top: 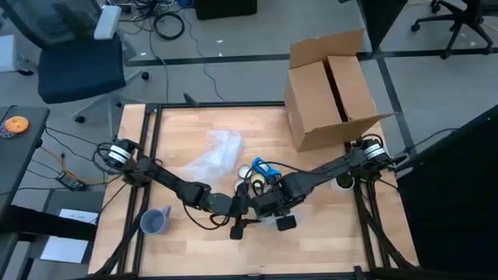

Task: Wrap mug
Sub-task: Wrap the black mug with the transparent bubble wrap

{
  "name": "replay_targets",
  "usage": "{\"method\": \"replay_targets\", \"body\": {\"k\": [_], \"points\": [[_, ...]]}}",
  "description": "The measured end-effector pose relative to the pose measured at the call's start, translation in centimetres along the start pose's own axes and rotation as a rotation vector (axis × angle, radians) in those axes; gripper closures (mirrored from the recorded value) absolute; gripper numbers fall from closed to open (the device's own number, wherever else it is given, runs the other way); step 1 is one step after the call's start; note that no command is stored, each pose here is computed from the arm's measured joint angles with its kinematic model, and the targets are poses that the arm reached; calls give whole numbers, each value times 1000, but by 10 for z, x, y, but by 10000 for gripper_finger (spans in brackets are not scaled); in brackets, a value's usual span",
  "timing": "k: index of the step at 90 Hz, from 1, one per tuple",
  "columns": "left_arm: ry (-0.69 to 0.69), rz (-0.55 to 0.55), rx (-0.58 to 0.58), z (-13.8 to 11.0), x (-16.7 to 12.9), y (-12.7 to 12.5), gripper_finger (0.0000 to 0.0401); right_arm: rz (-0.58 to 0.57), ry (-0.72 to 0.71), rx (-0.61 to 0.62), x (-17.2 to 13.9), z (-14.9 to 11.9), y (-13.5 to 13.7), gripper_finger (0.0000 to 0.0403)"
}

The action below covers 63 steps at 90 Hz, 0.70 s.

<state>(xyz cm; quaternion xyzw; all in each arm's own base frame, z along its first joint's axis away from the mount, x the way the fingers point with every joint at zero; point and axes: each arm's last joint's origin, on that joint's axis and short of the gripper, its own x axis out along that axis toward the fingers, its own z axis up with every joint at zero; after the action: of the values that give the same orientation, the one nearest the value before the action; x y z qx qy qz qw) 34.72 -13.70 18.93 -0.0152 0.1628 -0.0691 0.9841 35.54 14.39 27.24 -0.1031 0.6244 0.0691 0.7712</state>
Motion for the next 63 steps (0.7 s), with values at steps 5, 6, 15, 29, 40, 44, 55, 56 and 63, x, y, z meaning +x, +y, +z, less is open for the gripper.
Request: {"method": "replay_targets", "body": {"k": [5,6,15,29,40,44,55,56,63], "points": [[-5,10,-2,1,0,2,213,-1,-29,-8,-11,3,4,307],[-6,11,-3,1,0,2,213,-4,-35,-10,-13,4,4,307],[-11,17,-5,1,1,3,213,-57,-103,-19,-28,9,9,307],[-12,15,-5,1,1,3,213,-129,-158,-26,-28,13,9,307],[-18,-14,-7,2,0,2,213,-137,-130,-18,-9,10,5,307],[-16,-39,-7,4,-1,1,213,-140,-114,-18,-1,8,4,307],[-21,-93,-9,18,-15,-2,213,-118,-138,-33,22,5,8,307],[-25,-95,-9,20,-17,-2,213,-116,-138,-35,24,5,8,307],[-16,-100,7,32,-32,-2,213,-104,-124,-45,37,0,9,307]]}}
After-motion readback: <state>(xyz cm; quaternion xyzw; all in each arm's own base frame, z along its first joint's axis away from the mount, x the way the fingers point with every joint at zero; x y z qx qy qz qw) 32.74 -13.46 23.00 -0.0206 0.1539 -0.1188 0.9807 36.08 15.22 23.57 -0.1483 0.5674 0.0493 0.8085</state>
